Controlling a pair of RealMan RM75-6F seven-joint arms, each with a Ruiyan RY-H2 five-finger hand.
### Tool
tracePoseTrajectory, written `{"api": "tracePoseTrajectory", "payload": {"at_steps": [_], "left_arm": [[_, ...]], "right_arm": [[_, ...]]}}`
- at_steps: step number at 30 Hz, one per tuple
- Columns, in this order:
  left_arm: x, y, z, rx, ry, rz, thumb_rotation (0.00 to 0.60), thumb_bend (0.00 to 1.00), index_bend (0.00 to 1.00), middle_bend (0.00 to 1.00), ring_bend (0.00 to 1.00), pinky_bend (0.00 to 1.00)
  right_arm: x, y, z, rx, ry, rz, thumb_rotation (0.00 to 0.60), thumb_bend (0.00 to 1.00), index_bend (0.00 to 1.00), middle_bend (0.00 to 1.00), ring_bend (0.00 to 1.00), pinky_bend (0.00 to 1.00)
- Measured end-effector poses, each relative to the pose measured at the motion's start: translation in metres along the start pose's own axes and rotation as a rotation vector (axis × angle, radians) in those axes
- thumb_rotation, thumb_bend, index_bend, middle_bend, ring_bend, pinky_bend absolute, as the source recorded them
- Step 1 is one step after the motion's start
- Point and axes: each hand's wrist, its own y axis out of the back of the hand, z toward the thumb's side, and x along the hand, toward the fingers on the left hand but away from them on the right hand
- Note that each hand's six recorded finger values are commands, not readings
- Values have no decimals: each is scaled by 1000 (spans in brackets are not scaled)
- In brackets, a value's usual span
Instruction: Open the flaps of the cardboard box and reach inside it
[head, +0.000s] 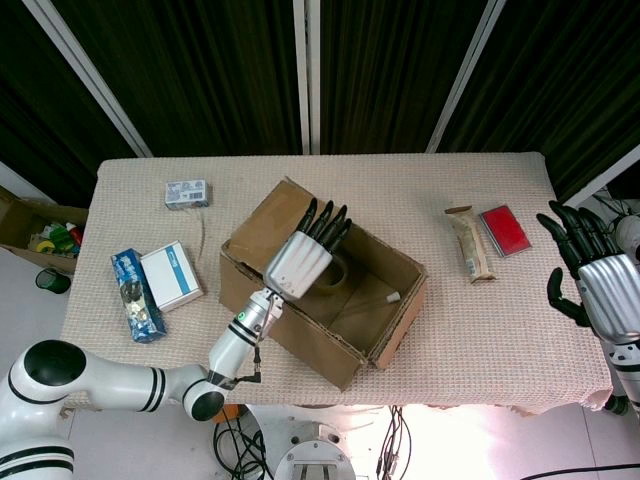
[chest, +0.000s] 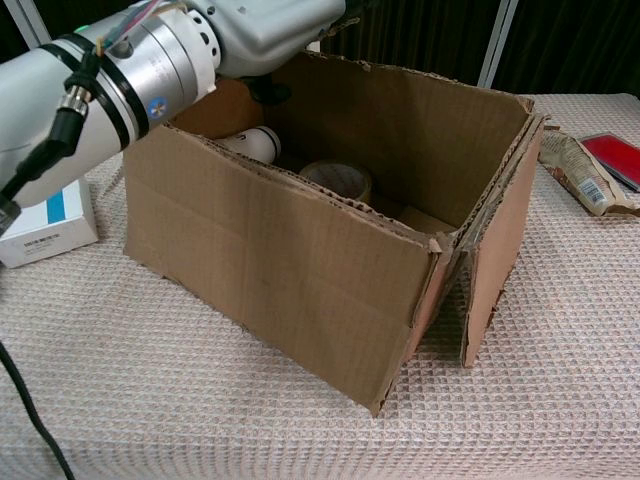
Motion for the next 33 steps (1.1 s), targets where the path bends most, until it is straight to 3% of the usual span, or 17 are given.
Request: {"api": "tracePoseTrajectory", "payload": {"at_steps": [9, 14, 17, 23, 28, 30, 33], "left_arm": [[18, 16, -61, 54, 204, 92, 600, 324, 0, 0, 0, 122], [34, 10, -108, 134, 310, 131, 600, 318, 0, 0, 0, 122], [42, -6, -138, 194, 357, 107, 600, 305, 0, 0, 0, 122], [40, -42, -183, 216, 412, 16, 600, 262, 0, 0, 0, 121], [30, -48, -199, 145, 446, 5, 597, 208, 0, 0, 0, 122], [25, -46, -201, 85, 450, 14, 527, 207, 0, 0, 0, 122], [14, -40, -200, -39, 431, 25, 246, 161, 0, 0, 0, 122]], "right_arm": [[0, 1, 4, 6, 4, -2, 600, 778, 0, 0, 0, 0], [1, 1, 7, 11, 6, 1, 600, 778, 0, 0, 0, 0], [1, 2, 9, 13, 7, -1, 600, 778, 0, 0, 0, 0], [0, 1, 9, 15, 6, 5, 600, 778, 0, 0, 0, 0], [-2, -2, 11, 15, 16, 11, 600, 778, 0, 0, 0, 0], [-2, -3, 11, 20, 19, 17, 600, 772, 0, 0, 0, 0], [1, -5, 8, 37, 17, 21, 600, 763, 0, 0, 0, 0]]}}
